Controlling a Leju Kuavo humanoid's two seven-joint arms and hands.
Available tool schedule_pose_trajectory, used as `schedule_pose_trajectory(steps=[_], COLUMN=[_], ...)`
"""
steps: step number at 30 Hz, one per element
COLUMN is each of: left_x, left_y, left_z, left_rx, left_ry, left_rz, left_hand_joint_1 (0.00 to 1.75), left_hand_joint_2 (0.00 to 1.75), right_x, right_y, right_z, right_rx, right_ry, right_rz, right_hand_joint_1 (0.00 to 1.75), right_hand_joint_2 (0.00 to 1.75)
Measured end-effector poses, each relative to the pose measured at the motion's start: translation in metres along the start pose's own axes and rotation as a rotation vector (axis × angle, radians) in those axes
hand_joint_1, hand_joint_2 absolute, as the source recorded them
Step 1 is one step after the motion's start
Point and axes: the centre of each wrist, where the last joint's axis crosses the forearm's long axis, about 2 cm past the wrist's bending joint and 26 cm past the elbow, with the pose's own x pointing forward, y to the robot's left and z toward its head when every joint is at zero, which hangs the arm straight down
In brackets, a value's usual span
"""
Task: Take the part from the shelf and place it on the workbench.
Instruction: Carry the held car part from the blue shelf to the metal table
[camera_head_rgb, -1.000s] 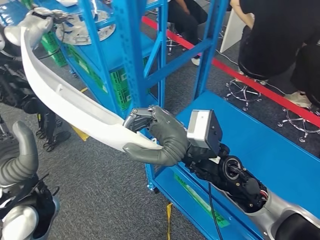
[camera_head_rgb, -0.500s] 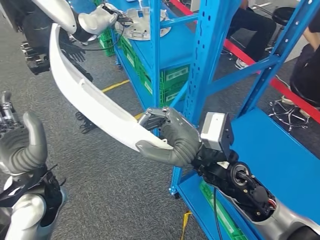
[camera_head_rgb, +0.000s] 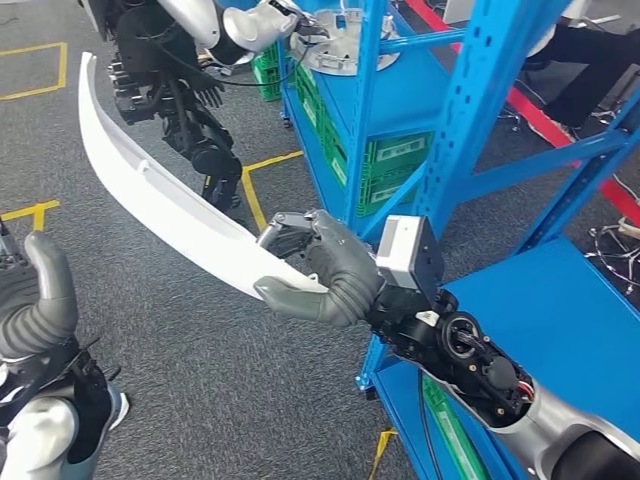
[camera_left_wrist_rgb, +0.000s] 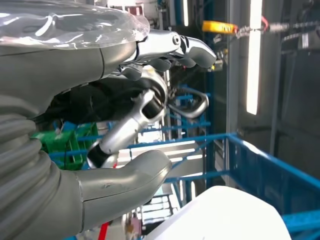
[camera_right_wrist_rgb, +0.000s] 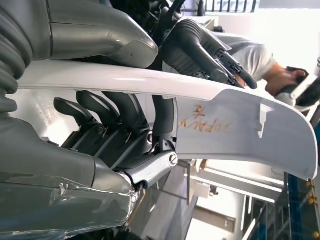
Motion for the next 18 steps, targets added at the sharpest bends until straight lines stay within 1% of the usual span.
schedule_pose_trajectory(steps=[18], left_x=[-0.0021], left_y=[0.0003], left_z=[-0.0001], left_rx=[0.001], left_ry=[0.008], left_rz=[-0.002], left_hand_joint_1=[0.0], left_hand_joint_2=[1.75], right_x=[-0.0071], right_y=[-0.0032], right_z=[0.0013], right_rx=[-0.009], right_ry=[0.016], right_rz=[-0.007], right_hand_joint_1=[1.75], right_hand_joint_2=[1.75])
